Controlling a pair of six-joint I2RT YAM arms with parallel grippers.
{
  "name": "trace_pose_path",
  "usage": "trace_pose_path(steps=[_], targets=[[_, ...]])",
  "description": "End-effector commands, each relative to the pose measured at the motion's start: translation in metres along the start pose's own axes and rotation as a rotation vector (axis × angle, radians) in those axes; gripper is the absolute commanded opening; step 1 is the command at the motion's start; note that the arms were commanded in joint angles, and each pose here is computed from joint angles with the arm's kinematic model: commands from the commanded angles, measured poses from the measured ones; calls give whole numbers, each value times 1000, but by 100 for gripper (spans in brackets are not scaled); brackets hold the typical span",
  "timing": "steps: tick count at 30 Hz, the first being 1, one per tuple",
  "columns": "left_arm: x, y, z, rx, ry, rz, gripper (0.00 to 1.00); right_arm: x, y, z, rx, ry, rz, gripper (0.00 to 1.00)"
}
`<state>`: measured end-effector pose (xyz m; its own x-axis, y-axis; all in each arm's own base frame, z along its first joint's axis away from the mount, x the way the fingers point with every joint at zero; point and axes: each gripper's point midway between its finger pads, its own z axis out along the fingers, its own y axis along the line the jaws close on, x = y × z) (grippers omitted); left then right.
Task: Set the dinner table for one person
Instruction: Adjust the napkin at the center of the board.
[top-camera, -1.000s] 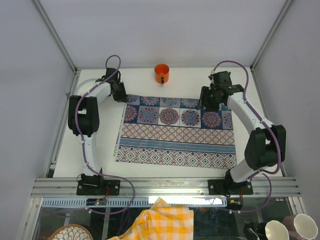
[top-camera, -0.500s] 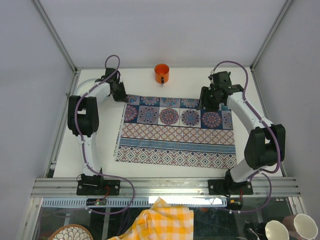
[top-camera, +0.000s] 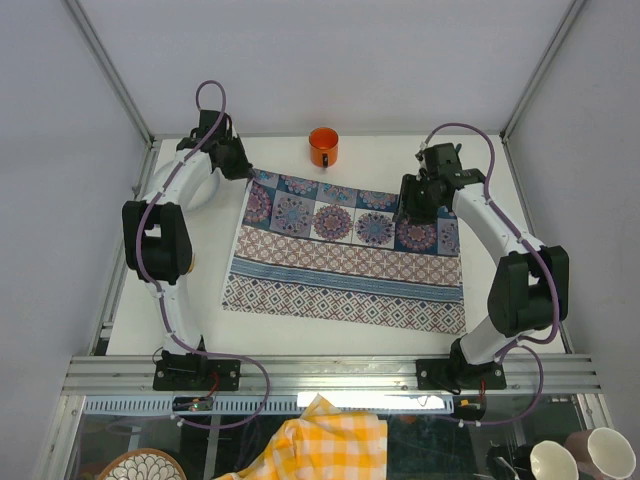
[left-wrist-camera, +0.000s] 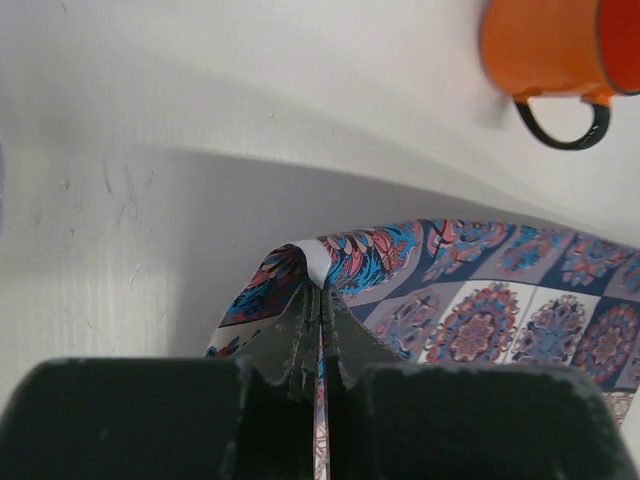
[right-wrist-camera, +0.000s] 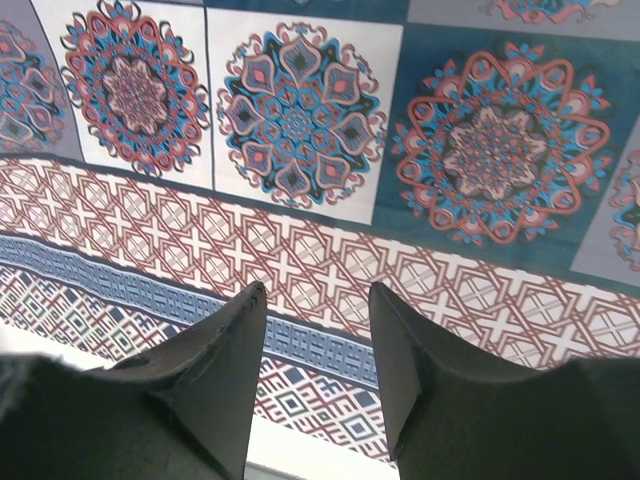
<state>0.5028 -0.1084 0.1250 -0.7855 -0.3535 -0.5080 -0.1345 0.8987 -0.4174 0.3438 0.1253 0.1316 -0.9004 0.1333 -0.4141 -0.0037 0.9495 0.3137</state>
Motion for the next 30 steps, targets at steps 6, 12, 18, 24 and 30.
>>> trace_pose_path(steps=[6, 12, 18, 24, 30], targets=[[-59, -24, -5, 38, -126, -21, 0, -4, 6, -5, -20, -8, -6, 48], [-60, -2, 50, -38, -102, -37, 37, -5, 8, -13, -22, -12, -14, 48], [-77, 12, 35, -146, -199, -34, 66, -2, 9, -13, -28, -4, -13, 48], [-83, 7, -6, -147, -289, -2, 72, 4, 21, -3, -89, 20, 14, 48], [-60, 5, -7, -123, -227, -7, 72, 12, 27, 7, -96, 47, 0, 48]])
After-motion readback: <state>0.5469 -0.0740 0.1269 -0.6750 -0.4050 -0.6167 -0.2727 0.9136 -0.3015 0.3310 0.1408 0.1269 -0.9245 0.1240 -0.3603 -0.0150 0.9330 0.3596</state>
